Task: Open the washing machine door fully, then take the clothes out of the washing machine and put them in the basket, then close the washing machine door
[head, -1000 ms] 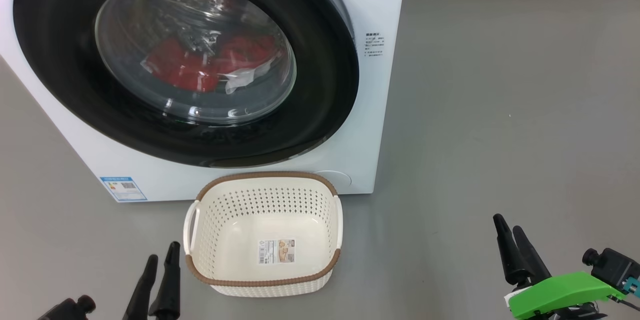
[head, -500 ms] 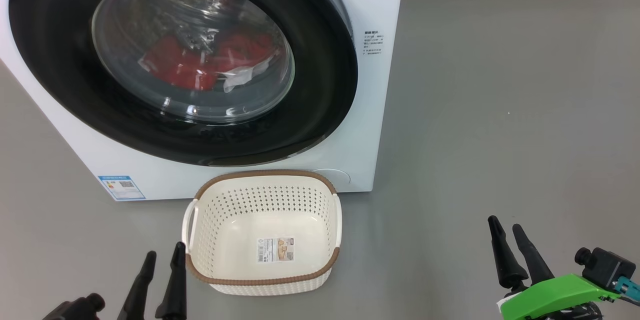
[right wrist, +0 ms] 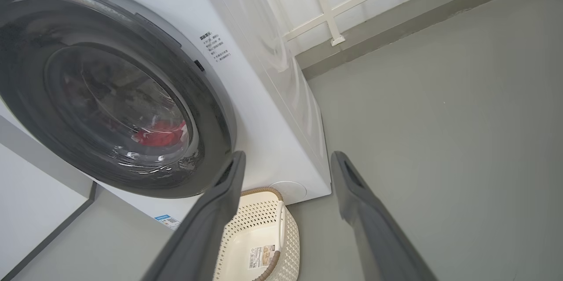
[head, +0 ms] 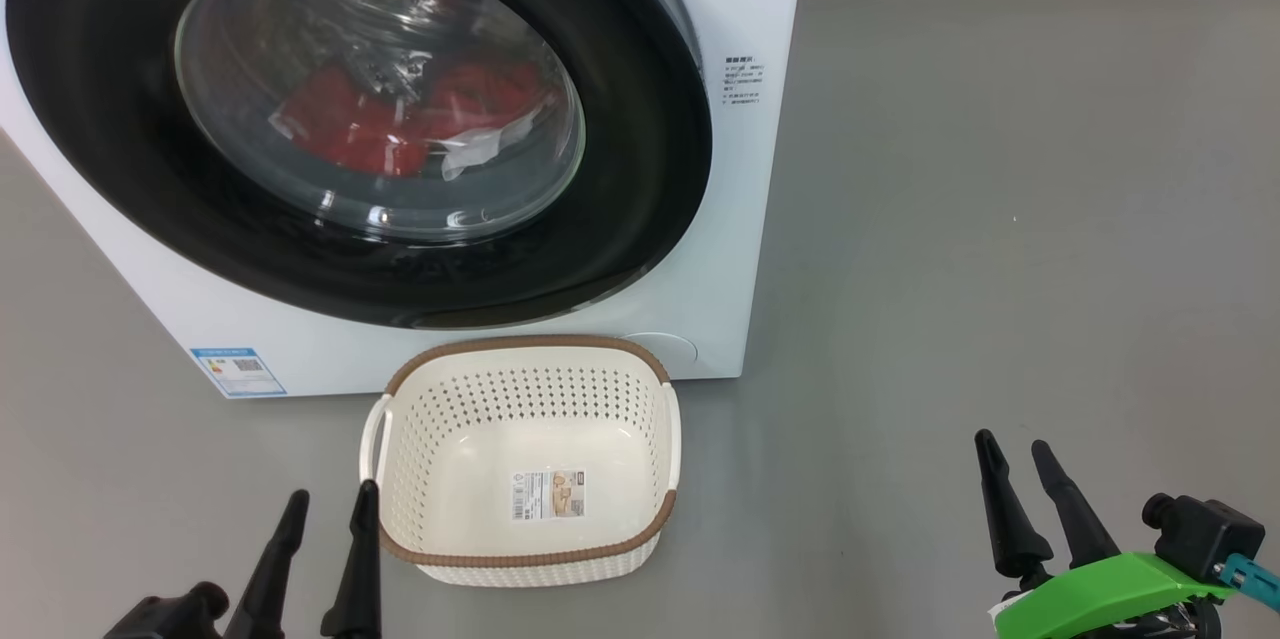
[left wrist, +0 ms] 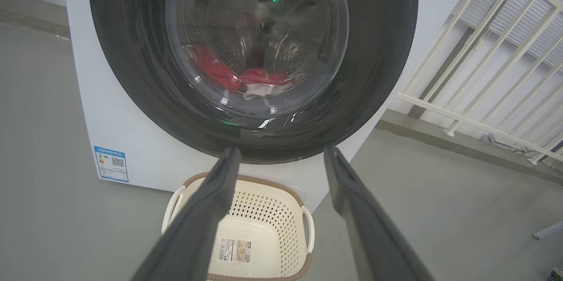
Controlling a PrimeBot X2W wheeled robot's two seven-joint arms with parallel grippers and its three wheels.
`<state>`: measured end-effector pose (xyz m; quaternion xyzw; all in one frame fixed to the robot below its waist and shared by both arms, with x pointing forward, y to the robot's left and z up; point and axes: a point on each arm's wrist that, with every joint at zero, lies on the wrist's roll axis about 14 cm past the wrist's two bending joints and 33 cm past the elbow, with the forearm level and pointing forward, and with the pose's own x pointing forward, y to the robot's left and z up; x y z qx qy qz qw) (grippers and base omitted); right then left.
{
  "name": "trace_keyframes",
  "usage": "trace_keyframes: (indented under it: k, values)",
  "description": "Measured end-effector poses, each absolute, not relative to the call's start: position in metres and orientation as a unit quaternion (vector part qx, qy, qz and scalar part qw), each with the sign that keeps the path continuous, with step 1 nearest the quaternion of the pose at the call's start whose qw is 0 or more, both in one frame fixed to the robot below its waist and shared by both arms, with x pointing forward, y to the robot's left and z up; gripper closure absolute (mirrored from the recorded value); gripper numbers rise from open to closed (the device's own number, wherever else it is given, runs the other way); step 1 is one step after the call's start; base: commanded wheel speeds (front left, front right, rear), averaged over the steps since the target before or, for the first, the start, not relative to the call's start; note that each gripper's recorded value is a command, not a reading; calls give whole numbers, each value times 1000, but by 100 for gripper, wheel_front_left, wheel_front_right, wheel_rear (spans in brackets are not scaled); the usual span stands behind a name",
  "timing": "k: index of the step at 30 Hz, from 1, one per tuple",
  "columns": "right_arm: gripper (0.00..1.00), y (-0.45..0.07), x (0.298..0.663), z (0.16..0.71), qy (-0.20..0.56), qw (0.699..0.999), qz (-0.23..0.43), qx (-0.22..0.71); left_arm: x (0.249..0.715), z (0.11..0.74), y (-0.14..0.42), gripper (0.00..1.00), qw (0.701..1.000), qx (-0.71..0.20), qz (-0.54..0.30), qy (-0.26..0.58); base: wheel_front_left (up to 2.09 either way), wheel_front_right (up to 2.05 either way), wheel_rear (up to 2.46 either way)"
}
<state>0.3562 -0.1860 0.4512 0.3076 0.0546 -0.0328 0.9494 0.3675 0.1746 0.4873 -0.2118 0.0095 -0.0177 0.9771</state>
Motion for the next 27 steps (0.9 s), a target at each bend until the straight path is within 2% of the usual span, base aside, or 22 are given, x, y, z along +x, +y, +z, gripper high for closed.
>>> trace_keyframes:
  k: [27]
  values:
    - [0, -197, 349, 452, 41, 980, -32, 190, 364, 482, 165, 0, 996, -75, -46, 4, 0, 0, 0]
